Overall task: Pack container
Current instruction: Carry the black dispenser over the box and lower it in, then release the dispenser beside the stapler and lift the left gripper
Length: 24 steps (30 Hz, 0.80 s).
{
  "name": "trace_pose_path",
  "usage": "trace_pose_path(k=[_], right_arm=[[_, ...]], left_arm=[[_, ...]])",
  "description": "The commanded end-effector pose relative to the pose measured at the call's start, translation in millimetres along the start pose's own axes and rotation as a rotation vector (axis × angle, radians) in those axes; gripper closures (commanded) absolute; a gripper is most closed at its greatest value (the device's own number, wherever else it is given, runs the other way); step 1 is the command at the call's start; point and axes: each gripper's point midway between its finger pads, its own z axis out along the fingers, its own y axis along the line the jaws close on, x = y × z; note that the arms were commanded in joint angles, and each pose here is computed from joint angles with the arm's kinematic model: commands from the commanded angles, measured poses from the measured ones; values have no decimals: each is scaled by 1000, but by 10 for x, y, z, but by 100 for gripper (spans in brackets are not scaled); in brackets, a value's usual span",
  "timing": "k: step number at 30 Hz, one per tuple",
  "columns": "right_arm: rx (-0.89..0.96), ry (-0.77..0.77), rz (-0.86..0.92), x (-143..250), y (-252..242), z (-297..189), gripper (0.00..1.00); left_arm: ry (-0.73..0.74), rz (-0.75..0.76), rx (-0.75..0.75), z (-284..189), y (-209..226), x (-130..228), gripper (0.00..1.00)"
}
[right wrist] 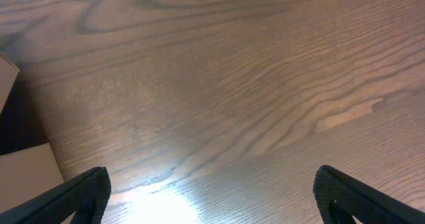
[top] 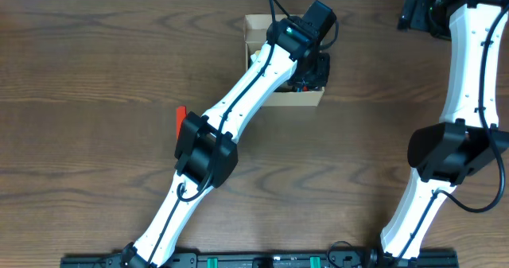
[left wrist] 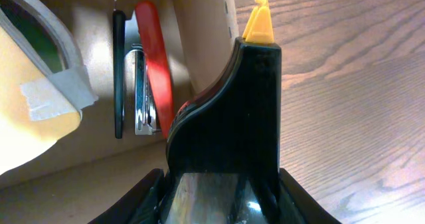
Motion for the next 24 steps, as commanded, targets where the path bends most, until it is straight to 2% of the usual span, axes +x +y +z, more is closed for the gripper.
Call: trace_pose_path(k=[1, 13, 24], right_arm=[[4, -16, 13, -18, -57, -87, 1], [4, -16, 13, -18, -57, -87, 1], [4, -16, 13, -18, -57, -87, 1]], left_arm=[[15, 3, -3, 95, 36, 13, 94], [46, 38, -62, 327, 213, 63, 95], [32, 48, -100, 344, 325, 15, 94]])
